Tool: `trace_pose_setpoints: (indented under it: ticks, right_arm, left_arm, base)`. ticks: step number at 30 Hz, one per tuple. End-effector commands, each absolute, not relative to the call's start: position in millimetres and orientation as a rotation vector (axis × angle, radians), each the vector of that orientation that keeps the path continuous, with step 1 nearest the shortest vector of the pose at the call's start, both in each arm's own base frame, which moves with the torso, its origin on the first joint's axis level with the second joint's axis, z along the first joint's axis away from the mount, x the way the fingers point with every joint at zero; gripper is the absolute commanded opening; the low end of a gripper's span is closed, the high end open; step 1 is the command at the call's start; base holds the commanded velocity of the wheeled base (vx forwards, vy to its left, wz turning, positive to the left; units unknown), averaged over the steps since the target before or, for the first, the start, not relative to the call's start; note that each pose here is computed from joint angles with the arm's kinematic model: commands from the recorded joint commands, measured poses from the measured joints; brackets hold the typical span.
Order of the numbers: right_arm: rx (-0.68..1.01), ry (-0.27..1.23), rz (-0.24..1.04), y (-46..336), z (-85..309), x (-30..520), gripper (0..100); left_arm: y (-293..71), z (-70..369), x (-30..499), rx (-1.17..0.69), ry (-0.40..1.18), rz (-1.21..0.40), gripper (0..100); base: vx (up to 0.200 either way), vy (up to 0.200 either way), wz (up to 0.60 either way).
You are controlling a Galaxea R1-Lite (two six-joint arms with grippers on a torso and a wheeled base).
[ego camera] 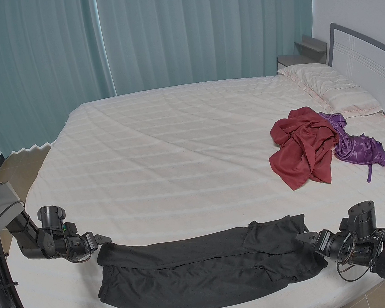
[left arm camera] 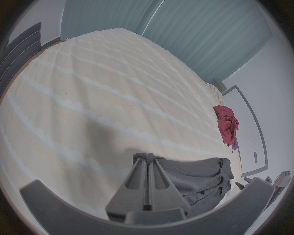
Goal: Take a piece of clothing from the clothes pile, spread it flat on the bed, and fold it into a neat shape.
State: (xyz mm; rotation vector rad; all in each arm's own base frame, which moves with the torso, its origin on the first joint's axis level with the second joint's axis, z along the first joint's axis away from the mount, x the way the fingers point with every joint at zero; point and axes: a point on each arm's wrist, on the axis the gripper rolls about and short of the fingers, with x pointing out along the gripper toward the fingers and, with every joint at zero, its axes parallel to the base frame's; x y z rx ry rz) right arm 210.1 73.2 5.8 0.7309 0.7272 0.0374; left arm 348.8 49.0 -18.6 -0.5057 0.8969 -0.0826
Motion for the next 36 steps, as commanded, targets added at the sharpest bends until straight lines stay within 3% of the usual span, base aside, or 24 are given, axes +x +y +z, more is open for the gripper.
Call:
trace_pose_setpoints:
  ticks: [1, 12, 34, 35, 36]
  right_arm:
    - [0.730, 0.730, 0.037, 73.2, 5.4, 210.0, 100]
    - [0.730, 0.730, 0.038, 73.5, 5.4, 209.8, 100]
    - [0.724, 0.738, 0.043, 74.5, 5.0, 207.6, 100]
    - [0.724, 0.737, 0.043, 74.6, 5.1, 207.6, 100]
    - [0.724, 0.738, 0.043, 74.5, 5.0, 207.6, 100]
  left_arm:
    - [54.7, -17.9, 345.8, -0.514, 0.897, -0.065, 100]
    - [44.0, -23.4, 312.3, -0.390, 0.976, -0.169, 100]
    - [10.2, -35.8, 312.9, -0.244, 1.032, -0.215, 100]
    - [10.1, -36.7, 312.0, -0.235, 1.035, -0.220, 0]
    - [10.0, -37.5, 310.1, -0.220, 1.039, -0.227, 0]
  base:
    - [0.000, 0.000, 0.00]
    - [0.000, 0.000, 0.00]
    - [0.000, 0.000, 0.00]
    - [0.000, 0.000, 0.00]
    - [0.000, 0.000, 0.00]
